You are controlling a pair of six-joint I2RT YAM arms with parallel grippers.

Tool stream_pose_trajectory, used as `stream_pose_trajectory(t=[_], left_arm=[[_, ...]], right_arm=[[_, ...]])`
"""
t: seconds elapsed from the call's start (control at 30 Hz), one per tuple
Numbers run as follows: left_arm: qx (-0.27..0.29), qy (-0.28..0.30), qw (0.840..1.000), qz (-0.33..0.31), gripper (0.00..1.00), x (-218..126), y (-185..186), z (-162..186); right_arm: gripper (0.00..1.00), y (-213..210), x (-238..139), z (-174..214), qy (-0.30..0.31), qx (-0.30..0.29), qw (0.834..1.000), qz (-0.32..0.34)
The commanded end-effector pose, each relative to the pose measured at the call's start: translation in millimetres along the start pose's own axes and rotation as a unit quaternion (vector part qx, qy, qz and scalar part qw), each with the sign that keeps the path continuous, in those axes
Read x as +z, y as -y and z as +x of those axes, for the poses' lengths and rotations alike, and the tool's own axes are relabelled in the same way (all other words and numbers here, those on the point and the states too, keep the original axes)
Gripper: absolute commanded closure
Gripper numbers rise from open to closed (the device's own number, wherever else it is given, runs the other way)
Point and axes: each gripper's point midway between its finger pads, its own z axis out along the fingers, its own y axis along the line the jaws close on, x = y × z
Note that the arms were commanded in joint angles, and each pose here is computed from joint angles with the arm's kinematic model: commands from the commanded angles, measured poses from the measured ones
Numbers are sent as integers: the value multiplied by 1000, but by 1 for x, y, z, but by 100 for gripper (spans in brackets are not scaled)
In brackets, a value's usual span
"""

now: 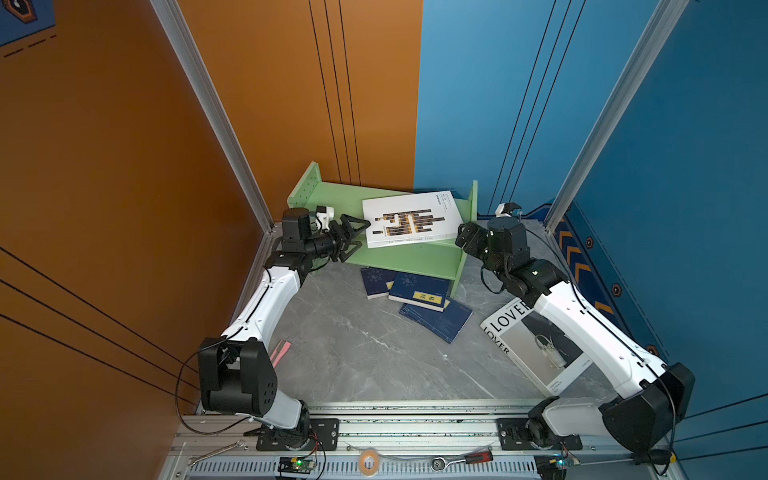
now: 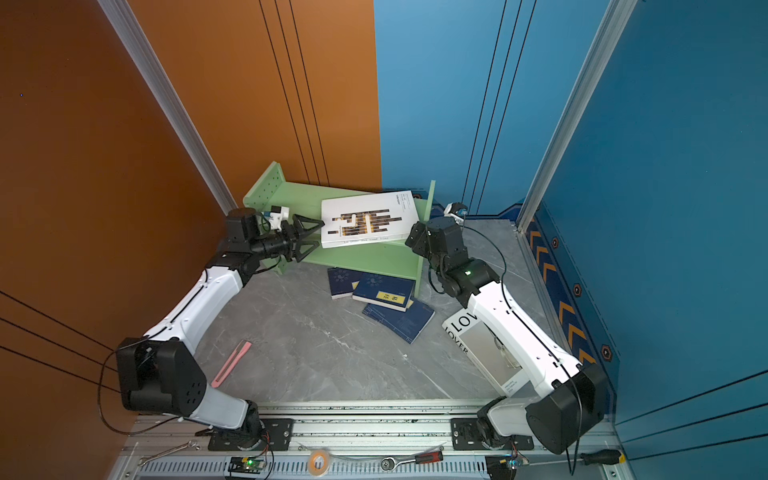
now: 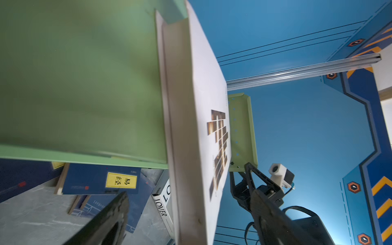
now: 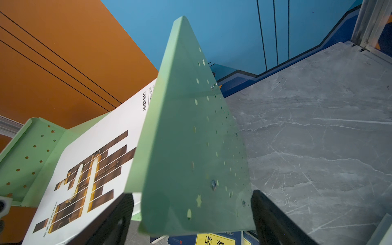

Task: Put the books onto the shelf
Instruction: 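Lower the portfolio onto the green shelf top, both grippers holding its edges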

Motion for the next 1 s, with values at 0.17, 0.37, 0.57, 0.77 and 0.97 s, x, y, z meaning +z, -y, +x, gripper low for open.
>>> stream_pose_trajectory(t=[0.17,0.37,0.57,0.77,0.97], left_arm=[[8,-31,998,48,20,14,26,14],[6,-37,998,41,24,20,20,18],[0,-50,998,31,24,22,10,27],[23,-39,999,0,21,14,6,29],[12,-50,998,21,29,20,12,35]], right_arm=[[11,2,-10,-2,9,12,1000,-5],[11,3,-9,-1,7,14,1000,-4],[11,5,-10,-1,9,15,1000,-1],[11,7,-11,0,10,16,1000,1],[11,7,-9,3,7,21,1000,-2]])
